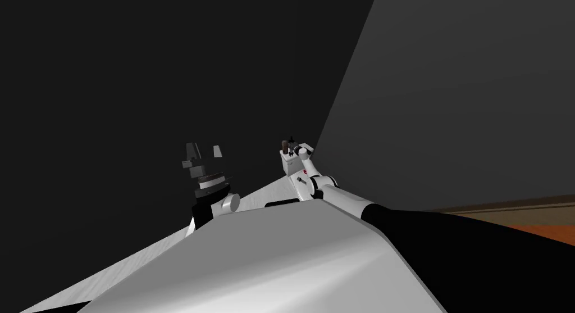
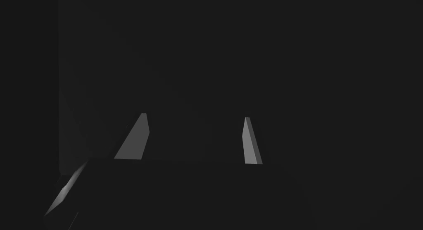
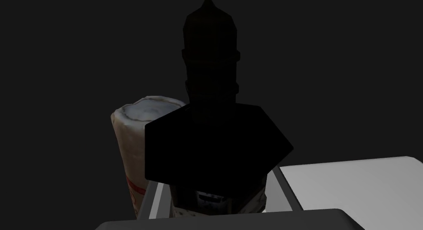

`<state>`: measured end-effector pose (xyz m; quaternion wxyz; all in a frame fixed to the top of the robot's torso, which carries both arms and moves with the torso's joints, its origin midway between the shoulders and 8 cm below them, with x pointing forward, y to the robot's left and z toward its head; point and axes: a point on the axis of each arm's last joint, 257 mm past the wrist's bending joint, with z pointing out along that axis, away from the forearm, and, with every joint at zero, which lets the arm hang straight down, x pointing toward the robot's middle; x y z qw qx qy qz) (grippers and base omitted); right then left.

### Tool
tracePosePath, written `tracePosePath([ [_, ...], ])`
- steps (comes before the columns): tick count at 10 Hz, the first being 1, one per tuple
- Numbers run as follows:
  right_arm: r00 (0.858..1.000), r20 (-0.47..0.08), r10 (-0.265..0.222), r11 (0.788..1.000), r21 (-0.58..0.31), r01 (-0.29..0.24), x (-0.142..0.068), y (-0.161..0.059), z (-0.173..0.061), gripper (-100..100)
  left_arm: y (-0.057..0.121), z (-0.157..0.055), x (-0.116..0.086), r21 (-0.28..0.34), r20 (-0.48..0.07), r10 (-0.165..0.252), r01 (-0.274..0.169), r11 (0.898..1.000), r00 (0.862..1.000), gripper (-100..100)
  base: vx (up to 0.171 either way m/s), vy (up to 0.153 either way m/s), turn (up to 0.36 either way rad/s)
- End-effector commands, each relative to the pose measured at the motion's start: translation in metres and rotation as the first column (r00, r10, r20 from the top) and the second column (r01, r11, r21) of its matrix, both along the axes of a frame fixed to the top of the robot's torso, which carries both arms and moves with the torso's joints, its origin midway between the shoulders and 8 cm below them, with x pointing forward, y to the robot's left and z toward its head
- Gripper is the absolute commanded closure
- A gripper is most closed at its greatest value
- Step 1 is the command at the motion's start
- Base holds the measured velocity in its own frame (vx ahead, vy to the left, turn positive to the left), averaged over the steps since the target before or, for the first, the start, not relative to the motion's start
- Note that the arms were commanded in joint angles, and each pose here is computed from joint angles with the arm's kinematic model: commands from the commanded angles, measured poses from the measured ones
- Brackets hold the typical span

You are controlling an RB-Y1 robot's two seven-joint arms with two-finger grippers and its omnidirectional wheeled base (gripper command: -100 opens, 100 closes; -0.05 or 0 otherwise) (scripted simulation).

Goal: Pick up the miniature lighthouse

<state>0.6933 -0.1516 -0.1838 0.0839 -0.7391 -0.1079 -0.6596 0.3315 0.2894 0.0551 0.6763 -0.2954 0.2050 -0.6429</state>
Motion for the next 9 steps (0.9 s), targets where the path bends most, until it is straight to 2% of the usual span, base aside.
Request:
tracePosePath([
  [1,0.998,0.003,-0.06,0.998,0.002,0.06,0.008,-0.021,0.003,100,0.0,0.0,0.0,0.0,0.0,0.0,0.0,1.0,1.0,0,-0.099,-0.097,0.289],
  [2,0.998,0.003,-0.06,0.998,0.002,0.06,0.008,-0.021,0.003,100,0.0,0.0,0.0,0.0,0.0,0.0,0.0,1.0,1.0,0,-0.078,-0.073,0.22],
  [4,0.989,0.002,-0.145,0.989,0.002,0.145,0.017,-0.055,0.003,100,0.0,0.0,0.0,0.0,0.0,0.0,0.0,1.0,1.0,0,-0.135,-0.102,0.318],
  [6,0.988,0.006,-0.157,0.987,0.029,0.157,0.018,-0.058,0.006,100,0.0,0.0,0.0,0.0,0.0,0.0,0.0,1.0,1.0,0,-0.081,-0.059,0.1],
  [9,0.988,0.006,-0.157,0.988,0.01,0.157,0.018,-0.058,0.004,100,0.0,0.0,0.0,0.0,0.0,0.0,0.0,1.0,1.0,0,0.003,0.007,-0.027],
])
